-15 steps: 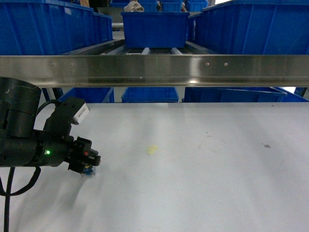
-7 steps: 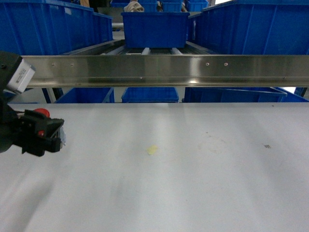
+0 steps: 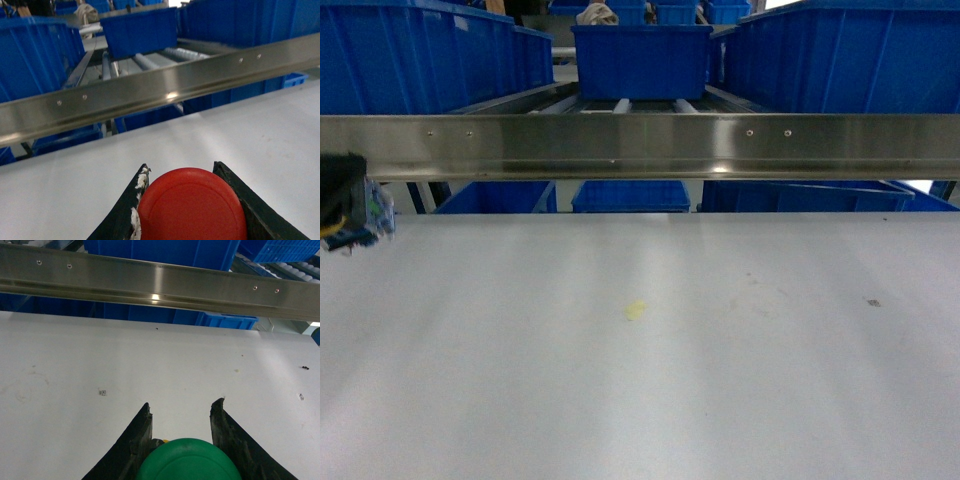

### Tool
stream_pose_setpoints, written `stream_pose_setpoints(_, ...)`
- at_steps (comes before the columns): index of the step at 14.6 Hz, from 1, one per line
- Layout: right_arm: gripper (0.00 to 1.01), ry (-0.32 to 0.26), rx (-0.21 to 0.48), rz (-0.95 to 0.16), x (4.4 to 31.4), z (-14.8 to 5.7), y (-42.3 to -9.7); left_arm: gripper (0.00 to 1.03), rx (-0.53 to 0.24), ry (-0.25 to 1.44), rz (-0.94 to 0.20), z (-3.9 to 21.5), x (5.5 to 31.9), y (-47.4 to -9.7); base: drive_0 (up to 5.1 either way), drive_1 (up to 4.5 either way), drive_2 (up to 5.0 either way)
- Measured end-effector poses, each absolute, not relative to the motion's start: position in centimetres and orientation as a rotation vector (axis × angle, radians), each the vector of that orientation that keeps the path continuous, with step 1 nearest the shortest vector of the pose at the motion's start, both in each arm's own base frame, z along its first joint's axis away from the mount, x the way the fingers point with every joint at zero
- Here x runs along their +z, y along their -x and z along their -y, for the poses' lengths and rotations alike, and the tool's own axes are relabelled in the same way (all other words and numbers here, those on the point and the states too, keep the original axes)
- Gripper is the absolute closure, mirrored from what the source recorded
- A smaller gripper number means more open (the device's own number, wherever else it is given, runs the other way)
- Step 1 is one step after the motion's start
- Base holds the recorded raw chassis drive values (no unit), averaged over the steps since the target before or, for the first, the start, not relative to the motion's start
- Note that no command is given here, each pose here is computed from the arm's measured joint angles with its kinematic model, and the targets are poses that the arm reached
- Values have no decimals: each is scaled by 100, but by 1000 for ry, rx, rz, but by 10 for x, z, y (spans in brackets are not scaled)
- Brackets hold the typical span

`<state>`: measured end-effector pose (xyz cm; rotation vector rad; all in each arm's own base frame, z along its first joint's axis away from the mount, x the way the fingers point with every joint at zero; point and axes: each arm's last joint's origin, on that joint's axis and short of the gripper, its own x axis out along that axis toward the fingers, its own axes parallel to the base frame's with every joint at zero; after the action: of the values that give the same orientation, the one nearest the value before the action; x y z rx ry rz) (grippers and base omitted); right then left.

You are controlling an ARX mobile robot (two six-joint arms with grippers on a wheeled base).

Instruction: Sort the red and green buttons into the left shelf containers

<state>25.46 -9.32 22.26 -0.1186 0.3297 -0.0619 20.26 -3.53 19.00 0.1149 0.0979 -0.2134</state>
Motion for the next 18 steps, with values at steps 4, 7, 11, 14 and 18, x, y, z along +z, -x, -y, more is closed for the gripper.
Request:
stream_pose_setpoints(4,70,119,-62,-330,223,93,-255,71,-242,-70,65,47,227,-170,0,0,0)
stream_pose_setpoints(7,70,119,-62,-330,223,93,-255,71,-233,-73,45,46,224,-171,0,0,0)
stream_pose_setpoints(11,70,119,-62,-330,223,93,-255,71,-233,-73,47,46,224,-171,0,0,0)
stream_pose_setpoints(14,70,118,-61,-331,222,93,-255,71,-233,-73,44,46,224,-171,1,-278,280)
stream_pose_setpoints(18,70,119,-63,-329,223,93,-255,71,-237,-72,51,47,225,-171,-247,-187,447)
